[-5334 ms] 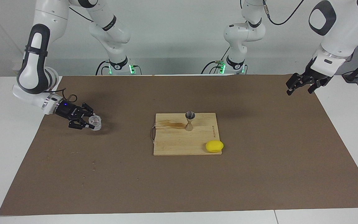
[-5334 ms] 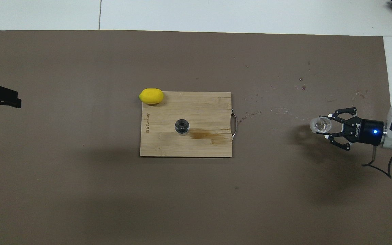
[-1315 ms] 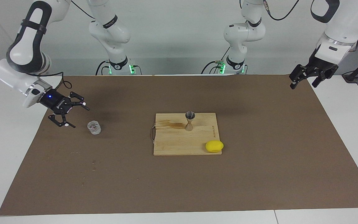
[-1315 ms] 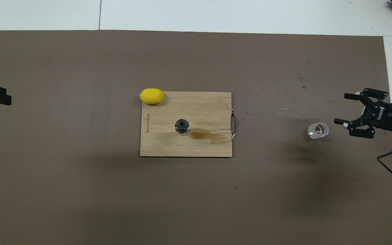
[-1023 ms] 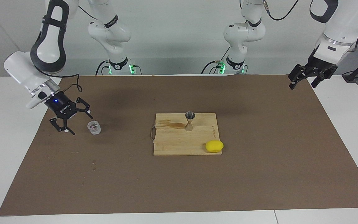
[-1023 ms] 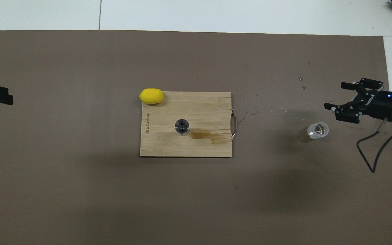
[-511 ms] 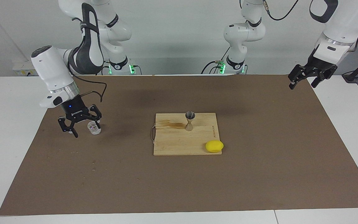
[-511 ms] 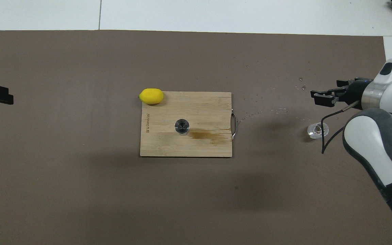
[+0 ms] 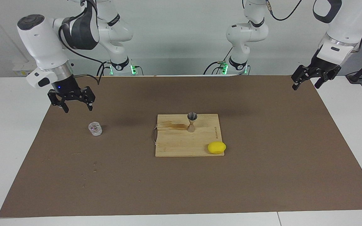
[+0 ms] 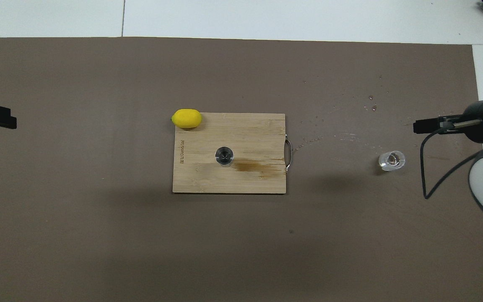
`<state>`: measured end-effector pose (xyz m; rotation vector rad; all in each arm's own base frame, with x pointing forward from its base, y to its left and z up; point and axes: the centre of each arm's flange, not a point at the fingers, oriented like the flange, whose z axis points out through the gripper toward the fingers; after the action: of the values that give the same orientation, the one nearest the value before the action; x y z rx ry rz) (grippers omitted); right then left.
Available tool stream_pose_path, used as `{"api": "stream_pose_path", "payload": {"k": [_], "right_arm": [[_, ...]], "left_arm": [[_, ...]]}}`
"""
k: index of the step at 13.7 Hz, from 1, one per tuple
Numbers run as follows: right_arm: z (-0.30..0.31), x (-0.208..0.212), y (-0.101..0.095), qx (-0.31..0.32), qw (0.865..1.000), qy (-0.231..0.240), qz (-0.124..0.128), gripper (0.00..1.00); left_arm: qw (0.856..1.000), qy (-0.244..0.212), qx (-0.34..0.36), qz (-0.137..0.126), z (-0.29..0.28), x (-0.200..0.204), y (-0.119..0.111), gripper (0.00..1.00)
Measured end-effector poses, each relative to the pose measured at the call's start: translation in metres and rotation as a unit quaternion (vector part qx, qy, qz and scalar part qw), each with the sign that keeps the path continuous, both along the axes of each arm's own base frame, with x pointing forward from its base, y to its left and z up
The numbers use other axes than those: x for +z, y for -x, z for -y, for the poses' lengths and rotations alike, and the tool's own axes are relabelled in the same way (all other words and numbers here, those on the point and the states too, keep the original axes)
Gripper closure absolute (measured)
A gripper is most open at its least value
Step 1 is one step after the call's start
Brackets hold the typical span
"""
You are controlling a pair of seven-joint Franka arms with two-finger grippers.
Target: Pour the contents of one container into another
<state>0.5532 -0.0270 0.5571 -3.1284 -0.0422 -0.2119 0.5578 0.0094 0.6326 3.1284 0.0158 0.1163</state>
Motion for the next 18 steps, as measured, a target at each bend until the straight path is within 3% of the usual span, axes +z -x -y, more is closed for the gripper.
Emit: {"api": "stream_pose_path", "payload": {"k": [5, 8, 18], "right_arm": [[0.021, 0.072, 0.047, -0.052, 0.996, 0.007, -0.066, 0.00], [0.031, 0.105, 0.068, -0.069, 0.995, 0.014, -0.068, 0.00], [0.025, 0.095, 0.056, -0.065, 0.995, 0.017, -0.077, 0.00]], "left_arm": [[1.000, 0.000, 0.000, 0.000, 0.000, 0.000, 0.000, 0.00], [1.000, 0.000, 0.000, 0.000, 0.000, 0.000, 0.000, 0.00], [1.000, 0.000, -0.004, 0.000, 0.004, 0.000, 0.000, 0.00]]}}
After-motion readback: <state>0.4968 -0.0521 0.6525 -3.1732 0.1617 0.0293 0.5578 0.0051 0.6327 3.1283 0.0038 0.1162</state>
